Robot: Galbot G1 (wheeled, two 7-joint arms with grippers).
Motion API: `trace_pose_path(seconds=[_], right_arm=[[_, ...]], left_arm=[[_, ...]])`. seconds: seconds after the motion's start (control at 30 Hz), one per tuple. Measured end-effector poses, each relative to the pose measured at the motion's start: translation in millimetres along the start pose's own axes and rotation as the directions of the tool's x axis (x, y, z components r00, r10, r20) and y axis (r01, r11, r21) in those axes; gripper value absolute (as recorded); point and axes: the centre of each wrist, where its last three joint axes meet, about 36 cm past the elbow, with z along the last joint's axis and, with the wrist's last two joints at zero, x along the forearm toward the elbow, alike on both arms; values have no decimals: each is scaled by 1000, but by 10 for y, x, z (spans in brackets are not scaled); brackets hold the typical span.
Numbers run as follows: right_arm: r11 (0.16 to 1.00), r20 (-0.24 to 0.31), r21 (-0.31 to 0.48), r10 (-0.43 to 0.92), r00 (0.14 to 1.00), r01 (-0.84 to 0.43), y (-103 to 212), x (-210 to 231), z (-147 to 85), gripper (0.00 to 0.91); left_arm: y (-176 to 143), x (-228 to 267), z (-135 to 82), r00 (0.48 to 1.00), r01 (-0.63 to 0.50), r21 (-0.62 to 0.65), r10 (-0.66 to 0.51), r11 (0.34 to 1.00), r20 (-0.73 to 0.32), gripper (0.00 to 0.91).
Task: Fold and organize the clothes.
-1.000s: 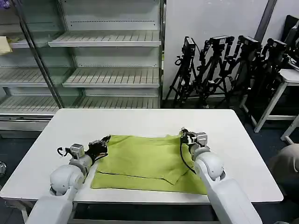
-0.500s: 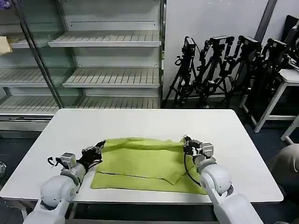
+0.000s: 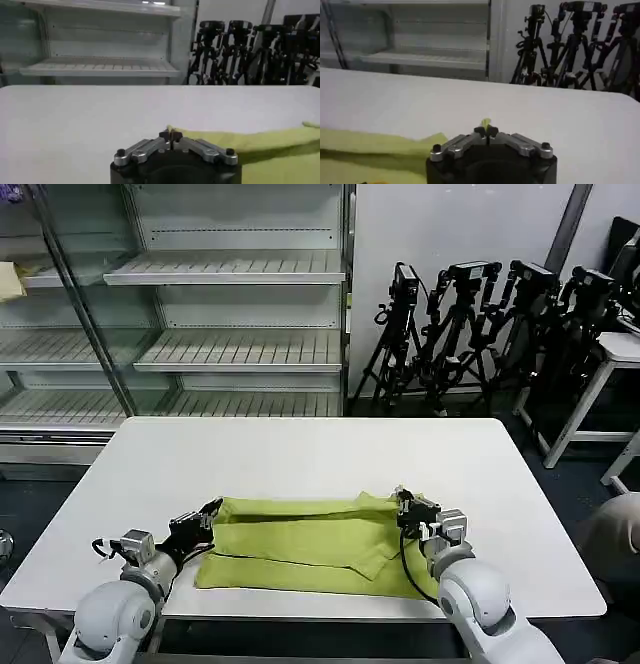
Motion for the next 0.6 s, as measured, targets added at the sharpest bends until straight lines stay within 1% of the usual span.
trace_pose_path(seconds=[0.2,0.3,0.6], right_arm=[[1000,-3,3,-5,1000,5,12,92,25,0],[1000,-5,5,-3,1000,3,3,108,38,0],[1000,-9,4,8,1000,-8,-34,128,71,0]], left_arm=[[-45,36,68,1000,-7,1,7,1000,-17,20],[-62,48,64,1000,-11,0,11,1000,-15,10],[-122,76,72,1000,-19,-2,19,1000,-18,20]])
